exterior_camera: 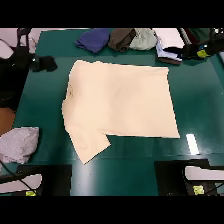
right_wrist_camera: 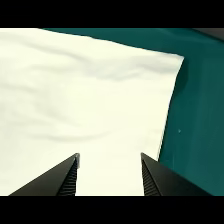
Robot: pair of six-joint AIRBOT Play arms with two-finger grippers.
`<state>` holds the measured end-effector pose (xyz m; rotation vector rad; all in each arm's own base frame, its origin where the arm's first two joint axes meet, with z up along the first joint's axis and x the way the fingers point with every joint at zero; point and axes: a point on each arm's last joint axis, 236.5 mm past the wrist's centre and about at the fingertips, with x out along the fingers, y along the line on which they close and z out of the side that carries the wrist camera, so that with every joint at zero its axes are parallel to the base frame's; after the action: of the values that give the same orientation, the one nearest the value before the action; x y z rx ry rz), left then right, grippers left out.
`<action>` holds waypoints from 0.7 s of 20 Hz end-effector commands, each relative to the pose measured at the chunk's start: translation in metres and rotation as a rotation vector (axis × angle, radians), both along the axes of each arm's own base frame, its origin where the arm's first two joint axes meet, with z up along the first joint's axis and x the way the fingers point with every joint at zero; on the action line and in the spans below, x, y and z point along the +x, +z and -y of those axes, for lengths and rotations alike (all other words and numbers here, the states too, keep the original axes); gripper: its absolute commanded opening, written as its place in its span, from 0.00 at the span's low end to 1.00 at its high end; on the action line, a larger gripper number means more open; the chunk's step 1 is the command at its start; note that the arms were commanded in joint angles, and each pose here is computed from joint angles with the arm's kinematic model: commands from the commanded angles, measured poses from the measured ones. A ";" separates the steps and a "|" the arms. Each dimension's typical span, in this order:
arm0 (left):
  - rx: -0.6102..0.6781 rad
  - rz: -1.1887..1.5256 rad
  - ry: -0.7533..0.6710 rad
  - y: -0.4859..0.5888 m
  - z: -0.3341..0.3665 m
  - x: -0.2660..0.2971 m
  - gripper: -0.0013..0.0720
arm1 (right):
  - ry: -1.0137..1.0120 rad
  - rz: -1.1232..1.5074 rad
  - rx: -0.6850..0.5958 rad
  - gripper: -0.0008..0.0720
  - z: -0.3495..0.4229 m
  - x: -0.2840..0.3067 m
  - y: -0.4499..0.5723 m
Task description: Fold the shirts.
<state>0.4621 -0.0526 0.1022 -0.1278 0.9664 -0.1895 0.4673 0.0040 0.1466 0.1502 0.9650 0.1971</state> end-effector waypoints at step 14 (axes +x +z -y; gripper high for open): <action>-0.358 -0.403 0.107 -0.168 0.054 -0.213 0.90 | 0.093 -0.019 0.065 0.62 -0.060 -0.120 -0.013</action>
<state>0.2523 -0.0961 -0.0590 -0.4969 1.3393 -0.2221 0.3568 0.0625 0.1327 0.1655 0.9951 0.3145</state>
